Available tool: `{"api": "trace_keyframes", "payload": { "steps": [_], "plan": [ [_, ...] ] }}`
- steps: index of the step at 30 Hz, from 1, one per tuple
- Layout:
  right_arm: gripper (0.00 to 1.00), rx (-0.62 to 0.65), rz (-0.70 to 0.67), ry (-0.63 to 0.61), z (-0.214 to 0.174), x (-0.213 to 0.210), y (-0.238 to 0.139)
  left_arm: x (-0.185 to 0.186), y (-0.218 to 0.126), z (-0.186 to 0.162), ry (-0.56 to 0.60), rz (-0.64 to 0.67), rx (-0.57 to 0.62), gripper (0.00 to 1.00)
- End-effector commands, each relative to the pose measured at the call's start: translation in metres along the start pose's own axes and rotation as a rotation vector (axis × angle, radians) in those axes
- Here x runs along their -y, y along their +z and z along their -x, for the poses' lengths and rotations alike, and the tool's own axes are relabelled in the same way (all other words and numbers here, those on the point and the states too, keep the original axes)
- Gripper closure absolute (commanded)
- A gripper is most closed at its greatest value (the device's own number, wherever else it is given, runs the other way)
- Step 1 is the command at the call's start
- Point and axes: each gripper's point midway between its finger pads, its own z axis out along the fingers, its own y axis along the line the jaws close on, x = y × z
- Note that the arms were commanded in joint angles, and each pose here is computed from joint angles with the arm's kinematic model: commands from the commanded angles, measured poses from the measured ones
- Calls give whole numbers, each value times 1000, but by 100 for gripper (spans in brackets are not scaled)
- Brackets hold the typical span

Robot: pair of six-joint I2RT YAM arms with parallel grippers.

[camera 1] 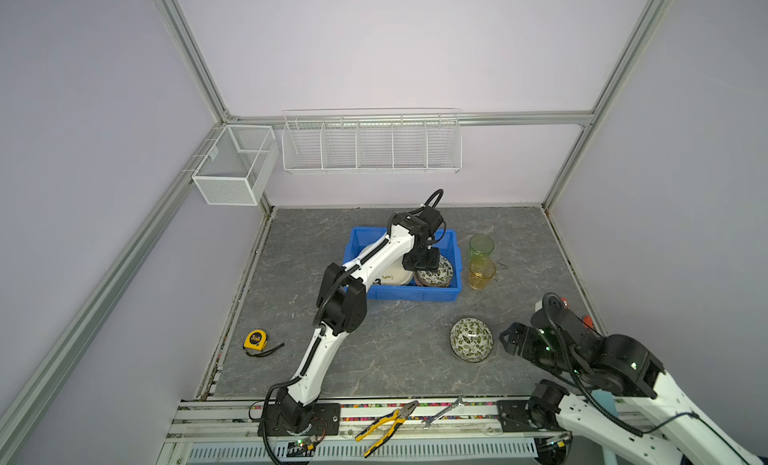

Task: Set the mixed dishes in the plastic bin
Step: 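Lower the pink-floral bowl into the bin beside the plate and open the left gripper, then withdraw the left gripper from the bin while the right moves to the leaf bowl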

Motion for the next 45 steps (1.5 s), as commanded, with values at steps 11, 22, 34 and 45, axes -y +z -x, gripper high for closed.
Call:
{"api": "trace_keyframes", "payload": {
  "steps": [11, 22, 34, 45],
  "plan": [
    [12, 3, -22, 20, -2, 9, -3, 10, -41, -5, 20, -34, -3, 27],
    [12, -2, -20, 12, -1, 5, -1, 6, -59, -8, 27, -14, 17, 24],
    [12, -13, -24, -1, -1, -1, 3, 25, -77, -3, 34, -112, 68, 23],
    [12, -15, -32, -3, -1, 0, 4, 18, -40, -13, 20, -107, 3, 23]
  ]
}}
